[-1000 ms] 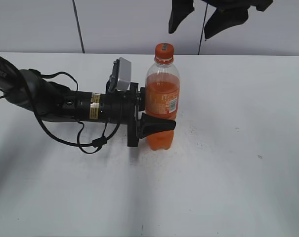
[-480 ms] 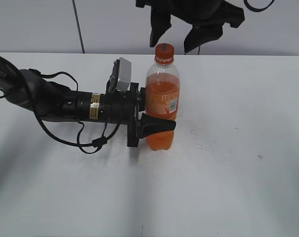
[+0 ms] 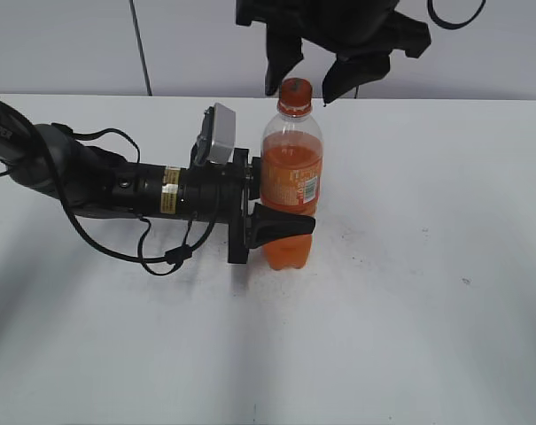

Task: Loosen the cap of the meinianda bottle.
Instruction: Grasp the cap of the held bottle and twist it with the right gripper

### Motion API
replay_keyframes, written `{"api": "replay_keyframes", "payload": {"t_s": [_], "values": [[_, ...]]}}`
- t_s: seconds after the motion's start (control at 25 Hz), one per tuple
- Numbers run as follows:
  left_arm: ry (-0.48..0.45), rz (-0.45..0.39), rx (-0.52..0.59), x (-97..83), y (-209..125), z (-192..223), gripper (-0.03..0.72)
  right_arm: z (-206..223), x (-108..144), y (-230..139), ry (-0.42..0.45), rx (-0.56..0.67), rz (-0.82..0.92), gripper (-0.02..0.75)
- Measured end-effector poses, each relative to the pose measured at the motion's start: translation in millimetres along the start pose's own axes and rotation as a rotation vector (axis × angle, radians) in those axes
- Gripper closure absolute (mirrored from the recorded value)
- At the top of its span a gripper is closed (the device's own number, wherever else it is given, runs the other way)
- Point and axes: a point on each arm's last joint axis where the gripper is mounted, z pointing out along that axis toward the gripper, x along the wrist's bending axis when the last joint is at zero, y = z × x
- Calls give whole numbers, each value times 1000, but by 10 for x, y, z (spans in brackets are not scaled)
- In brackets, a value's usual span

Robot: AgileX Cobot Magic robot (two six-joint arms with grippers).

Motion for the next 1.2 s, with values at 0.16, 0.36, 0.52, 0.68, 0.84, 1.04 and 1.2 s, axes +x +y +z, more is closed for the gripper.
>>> {"api": "replay_keyframes", "payload": {"t_s": [0.16, 0.36, 0.52, 0.68, 0.84, 1.04, 1.2], "values": [[1, 0, 0, 1, 0, 0, 279, 25, -9, -20, -12, 27, -4, 313], [1, -1, -1, 1, 1, 0, 279, 39, -9, -21, -13, 31, -9, 358], [2, -1, -2, 2, 1, 0, 279, 34, 10, -17, -2, 24, -13, 452], [4, -2, -1, 3, 1, 0, 279, 34, 10, -17, -1, 24, -38, 458], [3, -2, -2, 3, 2, 0, 279, 34, 15, -19, 5, 26, -126, 458], [-2, -1, -2, 0, 1, -4, 279, 26, 33, -24, 29, 29, -443, 461], [-5, 2, 0, -2, -1, -6, 279, 21, 33, -25, 37, 31, -644, 466]]}}
